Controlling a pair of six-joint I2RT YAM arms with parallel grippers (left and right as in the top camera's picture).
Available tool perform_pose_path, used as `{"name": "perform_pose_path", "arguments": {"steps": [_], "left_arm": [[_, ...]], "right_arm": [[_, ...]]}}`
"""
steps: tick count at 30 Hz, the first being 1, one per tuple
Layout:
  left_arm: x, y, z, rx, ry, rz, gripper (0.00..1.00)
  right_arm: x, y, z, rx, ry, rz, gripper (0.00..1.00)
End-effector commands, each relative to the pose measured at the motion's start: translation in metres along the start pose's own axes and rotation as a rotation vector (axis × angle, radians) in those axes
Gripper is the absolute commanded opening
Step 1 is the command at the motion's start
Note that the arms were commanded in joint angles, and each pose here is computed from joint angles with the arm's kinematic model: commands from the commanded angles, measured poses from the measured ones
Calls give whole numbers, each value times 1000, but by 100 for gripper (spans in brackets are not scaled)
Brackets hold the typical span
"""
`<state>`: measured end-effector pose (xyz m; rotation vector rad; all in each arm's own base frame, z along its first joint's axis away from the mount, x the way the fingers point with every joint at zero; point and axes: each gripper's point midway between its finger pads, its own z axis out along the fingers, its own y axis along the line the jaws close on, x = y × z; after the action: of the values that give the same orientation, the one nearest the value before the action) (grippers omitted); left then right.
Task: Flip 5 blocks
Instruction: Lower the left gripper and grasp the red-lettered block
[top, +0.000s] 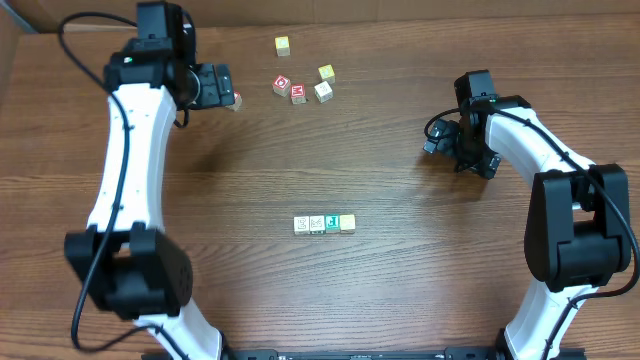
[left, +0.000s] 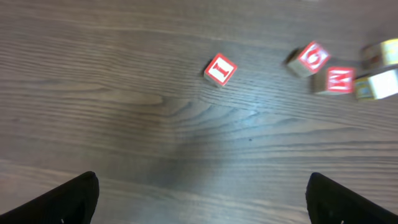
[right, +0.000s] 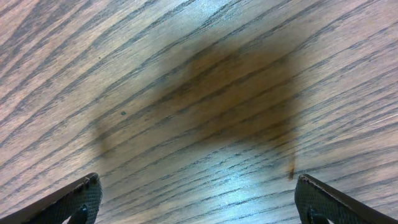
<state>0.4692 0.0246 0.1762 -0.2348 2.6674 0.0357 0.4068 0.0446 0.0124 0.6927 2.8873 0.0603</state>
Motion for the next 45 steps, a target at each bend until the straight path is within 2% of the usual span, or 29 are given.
{"name": "perform_pose_path", "arguments": {"steps": [1,5,14,26,32,36,40,45], "left_arm": [[4,-2,36,-6,45,94,98],[1,-2,71,-6,51,263,94],[-14,-10,125,22,-13,365,93],[-23,-22,177,70,-85,379,91],[-20,-23,189,80,-83,378,89],[-19,-27,190,102,-84,379,79],[-11,-26,194,104,-58,379,80],[-9,-28,195,116,-51,378,70]], "right_arm": [[0,-2,0,9,-5,0,100],[0,-2,0,9,-5,0,100],[0,-2,0,9,-5,1,100],[0,-2,0,9,-5,0,100],[0,-2,0,9,-5,0,100],[0,-2,0,9,-5,1,100],[0,-2,0,9,-5,1,100],[0,-2,0,9,-5,0,100]]}}
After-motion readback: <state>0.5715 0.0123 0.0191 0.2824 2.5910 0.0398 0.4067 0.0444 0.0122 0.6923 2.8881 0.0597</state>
